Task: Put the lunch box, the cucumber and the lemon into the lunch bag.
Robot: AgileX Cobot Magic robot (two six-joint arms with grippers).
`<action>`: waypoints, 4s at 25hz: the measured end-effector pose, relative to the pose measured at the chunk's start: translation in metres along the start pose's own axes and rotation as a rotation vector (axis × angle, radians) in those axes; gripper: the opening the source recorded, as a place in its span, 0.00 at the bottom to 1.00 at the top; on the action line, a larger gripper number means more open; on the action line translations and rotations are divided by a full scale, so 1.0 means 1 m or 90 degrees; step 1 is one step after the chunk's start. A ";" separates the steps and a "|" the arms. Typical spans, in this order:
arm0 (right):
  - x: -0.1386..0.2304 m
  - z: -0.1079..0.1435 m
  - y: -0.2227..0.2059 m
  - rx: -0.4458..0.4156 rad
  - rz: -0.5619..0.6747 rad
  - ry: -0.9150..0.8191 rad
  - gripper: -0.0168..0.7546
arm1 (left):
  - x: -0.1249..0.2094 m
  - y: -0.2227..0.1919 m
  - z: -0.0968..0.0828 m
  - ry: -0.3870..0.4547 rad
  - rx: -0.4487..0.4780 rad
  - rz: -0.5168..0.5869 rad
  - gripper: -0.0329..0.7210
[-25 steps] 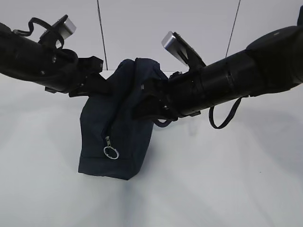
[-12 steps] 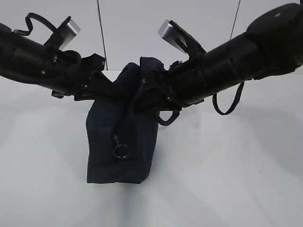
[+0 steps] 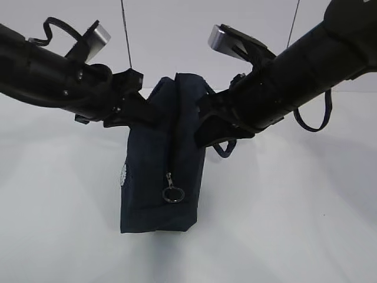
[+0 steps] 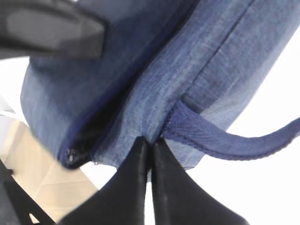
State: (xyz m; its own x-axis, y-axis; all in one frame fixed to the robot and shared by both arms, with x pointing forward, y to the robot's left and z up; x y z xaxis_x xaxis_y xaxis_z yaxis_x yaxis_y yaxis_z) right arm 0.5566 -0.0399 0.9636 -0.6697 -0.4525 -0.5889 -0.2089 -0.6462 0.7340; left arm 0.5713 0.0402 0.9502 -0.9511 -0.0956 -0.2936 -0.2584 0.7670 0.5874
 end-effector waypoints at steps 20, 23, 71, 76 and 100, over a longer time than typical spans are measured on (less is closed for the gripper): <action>0.006 -0.003 0.025 0.054 0.041 0.039 0.05 | 0.011 -0.014 -0.020 -0.017 0.019 -0.001 0.07; 0.006 -0.003 0.026 0.055 0.040 0.040 0.05 | 0.009 -0.014 -0.024 -0.026 0.028 -0.006 0.07; 0.004 0.017 0.045 0.011 0.089 0.072 0.44 | -0.037 0.089 -0.033 -0.433 -0.143 -0.194 0.74; 0.010 0.007 0.047 0.043 0.113 0.099 0.44 | -0.045 0.102 -0.021 -0.550 -0.232 -0.194 0.70; -0.045 -0.107 0.139 0.526 0.132 0.240 0.45 | -0.100 0.152 -0.038 -0.456 -0.255 -0.449 0.52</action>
State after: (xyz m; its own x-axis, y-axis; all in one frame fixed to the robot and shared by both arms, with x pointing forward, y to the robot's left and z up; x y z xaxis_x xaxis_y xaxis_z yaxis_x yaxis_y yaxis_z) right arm 0.6345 -0.1749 1.0558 -0.5048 -0.7734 -0.3835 -0.6487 0.0468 0.7596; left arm 0.6209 0.1420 1.0977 -0.2806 0.0586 -0.9580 -0.8686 0.4093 0.2794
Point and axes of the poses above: a point on each arm's last joint axis where the gripper is mounted, y pointing back along that axis away from the gripper, z along the wrist's bending axis when the last joint is at zero, x = y × z, the point moved 10 cm from there along -y, pointing out along that axis toward the gripper, and after that the axes turned 13 degrees about y, right-handed, at the moved point
